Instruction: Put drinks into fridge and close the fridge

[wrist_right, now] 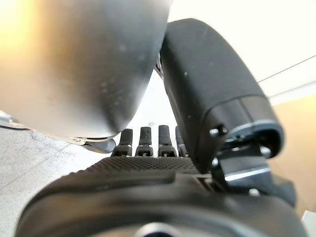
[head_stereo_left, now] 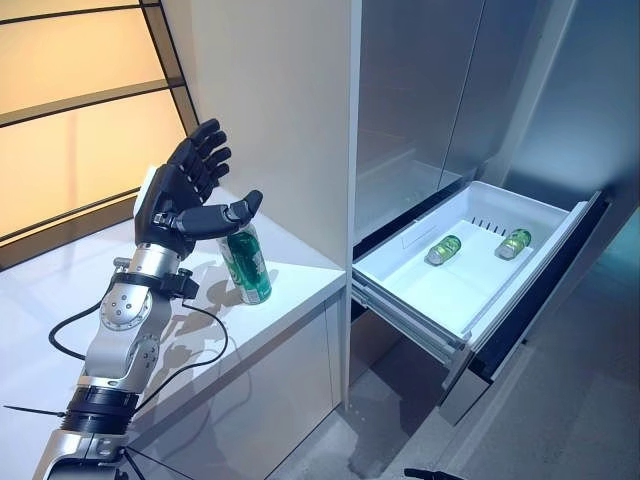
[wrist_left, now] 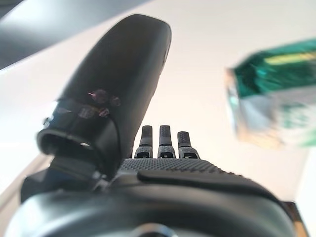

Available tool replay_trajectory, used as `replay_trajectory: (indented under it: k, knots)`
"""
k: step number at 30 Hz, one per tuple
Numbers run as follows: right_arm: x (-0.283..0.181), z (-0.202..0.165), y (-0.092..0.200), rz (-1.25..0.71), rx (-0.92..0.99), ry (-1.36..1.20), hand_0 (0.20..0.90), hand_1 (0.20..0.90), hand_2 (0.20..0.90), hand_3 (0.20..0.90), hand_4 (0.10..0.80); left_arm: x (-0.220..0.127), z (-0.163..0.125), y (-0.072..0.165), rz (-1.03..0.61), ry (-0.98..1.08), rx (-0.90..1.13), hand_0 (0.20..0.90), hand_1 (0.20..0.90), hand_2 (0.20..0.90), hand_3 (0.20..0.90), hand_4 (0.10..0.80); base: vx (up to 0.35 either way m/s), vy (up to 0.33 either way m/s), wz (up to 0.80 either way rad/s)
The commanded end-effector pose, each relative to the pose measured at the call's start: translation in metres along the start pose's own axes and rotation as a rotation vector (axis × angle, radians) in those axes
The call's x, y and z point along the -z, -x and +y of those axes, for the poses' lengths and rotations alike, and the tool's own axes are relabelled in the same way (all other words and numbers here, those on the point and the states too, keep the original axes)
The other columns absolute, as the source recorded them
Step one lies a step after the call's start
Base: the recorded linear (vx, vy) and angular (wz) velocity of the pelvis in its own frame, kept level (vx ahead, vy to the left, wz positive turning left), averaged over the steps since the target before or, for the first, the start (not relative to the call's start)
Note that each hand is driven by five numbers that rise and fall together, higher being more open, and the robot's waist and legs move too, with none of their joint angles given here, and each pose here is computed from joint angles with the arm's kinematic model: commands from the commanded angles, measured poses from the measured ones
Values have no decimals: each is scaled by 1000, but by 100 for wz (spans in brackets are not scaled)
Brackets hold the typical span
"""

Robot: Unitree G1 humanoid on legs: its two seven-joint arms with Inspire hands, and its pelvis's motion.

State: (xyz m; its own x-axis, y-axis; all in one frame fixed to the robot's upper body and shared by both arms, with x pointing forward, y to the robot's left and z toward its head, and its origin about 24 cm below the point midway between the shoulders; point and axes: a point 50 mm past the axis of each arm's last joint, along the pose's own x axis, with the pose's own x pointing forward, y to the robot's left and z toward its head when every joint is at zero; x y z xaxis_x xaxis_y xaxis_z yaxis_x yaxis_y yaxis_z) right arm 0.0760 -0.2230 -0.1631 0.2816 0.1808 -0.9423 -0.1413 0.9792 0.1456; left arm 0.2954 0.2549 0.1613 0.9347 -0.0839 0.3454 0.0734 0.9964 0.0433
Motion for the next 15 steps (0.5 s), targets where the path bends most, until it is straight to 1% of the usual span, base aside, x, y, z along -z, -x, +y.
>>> replay_trajectory:
  k: [1,15]
  knots:
    - [0,-1,0,43,-12,40,900,900,900,900,800,-63,23,-22,-260,-4,-65,900,900,900,900,800,0,0,0]
    - [-4,-8,2,47,-5,47,900,900,900,900,800,-31,36,-18,-66,-4,-39,900,900,900,900,800,0,0,0]
